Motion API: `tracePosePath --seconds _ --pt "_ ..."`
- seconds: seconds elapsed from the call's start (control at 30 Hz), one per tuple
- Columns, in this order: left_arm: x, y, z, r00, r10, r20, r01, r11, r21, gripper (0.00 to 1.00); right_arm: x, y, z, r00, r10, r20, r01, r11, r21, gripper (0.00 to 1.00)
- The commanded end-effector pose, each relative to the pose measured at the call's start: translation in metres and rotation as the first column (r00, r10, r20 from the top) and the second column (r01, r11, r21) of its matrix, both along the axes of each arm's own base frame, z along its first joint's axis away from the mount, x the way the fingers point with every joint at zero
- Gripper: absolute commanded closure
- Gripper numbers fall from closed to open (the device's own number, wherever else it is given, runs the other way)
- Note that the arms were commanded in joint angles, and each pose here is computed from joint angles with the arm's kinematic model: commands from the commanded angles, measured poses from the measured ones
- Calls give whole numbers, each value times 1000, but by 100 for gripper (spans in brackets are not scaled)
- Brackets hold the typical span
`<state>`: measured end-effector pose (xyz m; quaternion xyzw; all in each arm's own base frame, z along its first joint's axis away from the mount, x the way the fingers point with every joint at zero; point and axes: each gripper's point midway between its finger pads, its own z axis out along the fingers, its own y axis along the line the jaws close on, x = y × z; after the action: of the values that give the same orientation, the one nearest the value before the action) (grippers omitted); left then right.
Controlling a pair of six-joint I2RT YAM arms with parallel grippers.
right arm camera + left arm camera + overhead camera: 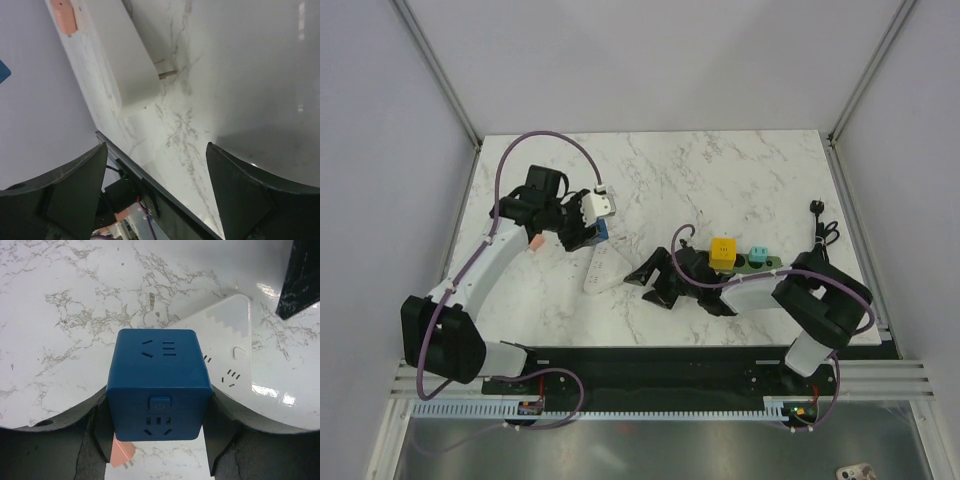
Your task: Insert the plug
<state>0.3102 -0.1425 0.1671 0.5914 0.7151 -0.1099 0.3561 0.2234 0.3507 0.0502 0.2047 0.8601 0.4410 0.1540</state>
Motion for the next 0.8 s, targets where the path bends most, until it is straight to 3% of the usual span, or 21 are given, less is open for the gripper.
tracePosePath --seconds 0.0,0.13,0.37,0.57,0.77 --pt "29 -16 45 996 1 92 11 991 -134 98 17 23 17 990 -137 13 133 976 173 14" --pt "30 -13 29 998 57 32 -52 989 -135 98 14 42 4 985 -173 -8 170 961 218 15" --pt "35 5 12 992 123 28 -121 990 -70 98 27 47 -32 970 -243 14 240 964 114 22" --pt "34 5 22 989 149 23 -146 984 -106 98 42 42 -33 978 -198 62 192 978 83 45" --pt "26 3 18 991 136 1 -135 983 -121 98 52 31 -28 993 -25 115 21 999 41 68"
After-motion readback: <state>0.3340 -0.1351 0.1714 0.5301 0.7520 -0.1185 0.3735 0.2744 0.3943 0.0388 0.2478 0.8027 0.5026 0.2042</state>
